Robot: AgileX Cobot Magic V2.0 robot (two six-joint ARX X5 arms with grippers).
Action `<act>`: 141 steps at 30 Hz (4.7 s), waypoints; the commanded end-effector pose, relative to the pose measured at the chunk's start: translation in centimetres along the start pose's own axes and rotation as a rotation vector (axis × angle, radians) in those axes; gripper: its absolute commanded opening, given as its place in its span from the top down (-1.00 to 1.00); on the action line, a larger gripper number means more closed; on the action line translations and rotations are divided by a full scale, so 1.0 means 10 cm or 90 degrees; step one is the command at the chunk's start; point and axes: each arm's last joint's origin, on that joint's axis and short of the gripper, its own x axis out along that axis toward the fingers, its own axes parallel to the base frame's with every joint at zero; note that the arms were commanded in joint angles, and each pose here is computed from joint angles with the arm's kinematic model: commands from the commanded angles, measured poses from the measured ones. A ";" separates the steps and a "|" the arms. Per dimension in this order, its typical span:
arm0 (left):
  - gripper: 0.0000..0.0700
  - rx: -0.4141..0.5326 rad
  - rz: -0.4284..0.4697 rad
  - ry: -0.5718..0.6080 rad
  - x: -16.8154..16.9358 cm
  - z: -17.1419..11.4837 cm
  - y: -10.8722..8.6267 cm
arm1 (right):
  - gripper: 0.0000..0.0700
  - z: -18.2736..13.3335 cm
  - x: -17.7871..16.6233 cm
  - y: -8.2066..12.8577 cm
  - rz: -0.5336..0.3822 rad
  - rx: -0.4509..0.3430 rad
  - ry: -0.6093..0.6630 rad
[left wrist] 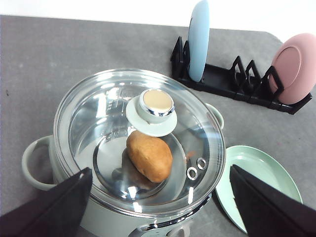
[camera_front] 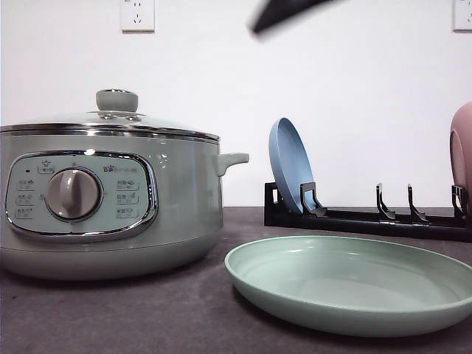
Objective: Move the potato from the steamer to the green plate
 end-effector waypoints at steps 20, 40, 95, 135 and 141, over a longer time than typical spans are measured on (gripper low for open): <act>-0.64 0.038 -0.054 0.048 0.34 0.48 -0.12 | -0.06 0.04 -0.06 -0.06 0.007 0.014 -0.015; -0.59 0.173 0.052 0.300 1.54 1.03 -0.41 | -0.06 0.04 -0.06 -0.06 0.007 0.014 -0.014; 1.00 0.163 0.062 0.411 2.02 0.89 -0.31 | -0.06 0.10 -0.10 -0.15 -0.014 0.019 -0.058; 1.00 0.032 0.337 0.246 0.58 1.35 0.40 | -0.47 0.20 -0.18 -0.33 -0.074 0.089 -0.134; 1.00 0.031 0.338 0.246 0.58 1.35 0.40 | -0.53 0.50 -0.16 -0.40 -0.082 0.092 -0.152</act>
